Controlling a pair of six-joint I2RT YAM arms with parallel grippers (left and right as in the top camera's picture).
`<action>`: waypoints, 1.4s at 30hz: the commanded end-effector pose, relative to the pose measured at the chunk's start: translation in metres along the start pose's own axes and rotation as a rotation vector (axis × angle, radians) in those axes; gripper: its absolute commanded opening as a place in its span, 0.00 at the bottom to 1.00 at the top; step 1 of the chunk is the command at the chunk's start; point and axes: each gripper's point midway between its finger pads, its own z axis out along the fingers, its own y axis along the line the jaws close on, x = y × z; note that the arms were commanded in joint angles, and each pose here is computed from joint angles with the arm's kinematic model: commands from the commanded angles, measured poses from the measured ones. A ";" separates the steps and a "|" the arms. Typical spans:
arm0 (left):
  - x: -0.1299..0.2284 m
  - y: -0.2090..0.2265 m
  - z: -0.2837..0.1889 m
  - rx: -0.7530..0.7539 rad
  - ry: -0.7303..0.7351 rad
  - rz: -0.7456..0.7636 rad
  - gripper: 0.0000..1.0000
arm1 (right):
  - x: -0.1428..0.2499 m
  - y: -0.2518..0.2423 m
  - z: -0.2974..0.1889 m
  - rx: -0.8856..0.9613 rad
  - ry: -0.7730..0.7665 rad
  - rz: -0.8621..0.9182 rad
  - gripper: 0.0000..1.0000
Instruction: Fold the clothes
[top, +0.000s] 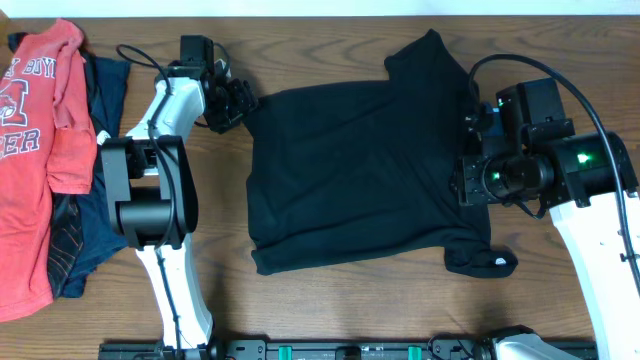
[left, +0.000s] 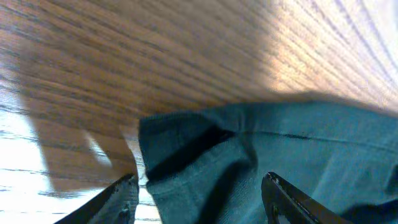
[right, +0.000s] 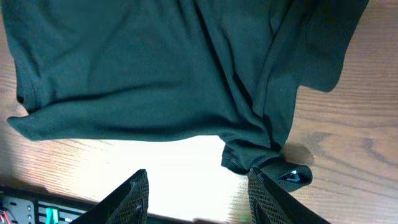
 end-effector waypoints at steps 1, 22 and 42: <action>0.000 0.005 0.012 -0.001 0.019 -0.022 0.66 | -0.006 0.005 -0.013 -0.009 -0.047 -0.018 0.49; -0.055 -0.010 -0.004 0.008 -0.149 -0.021 0.06 | -0.002 0.004 -0.014 -0.006 -0.031 -0.013 0.27; -0.121 -0.036 -0.060 0.044 -0.362 0.018 0.06 | -0.002 0.004 -0.014 -0.006 -0.032 -0.013 0.27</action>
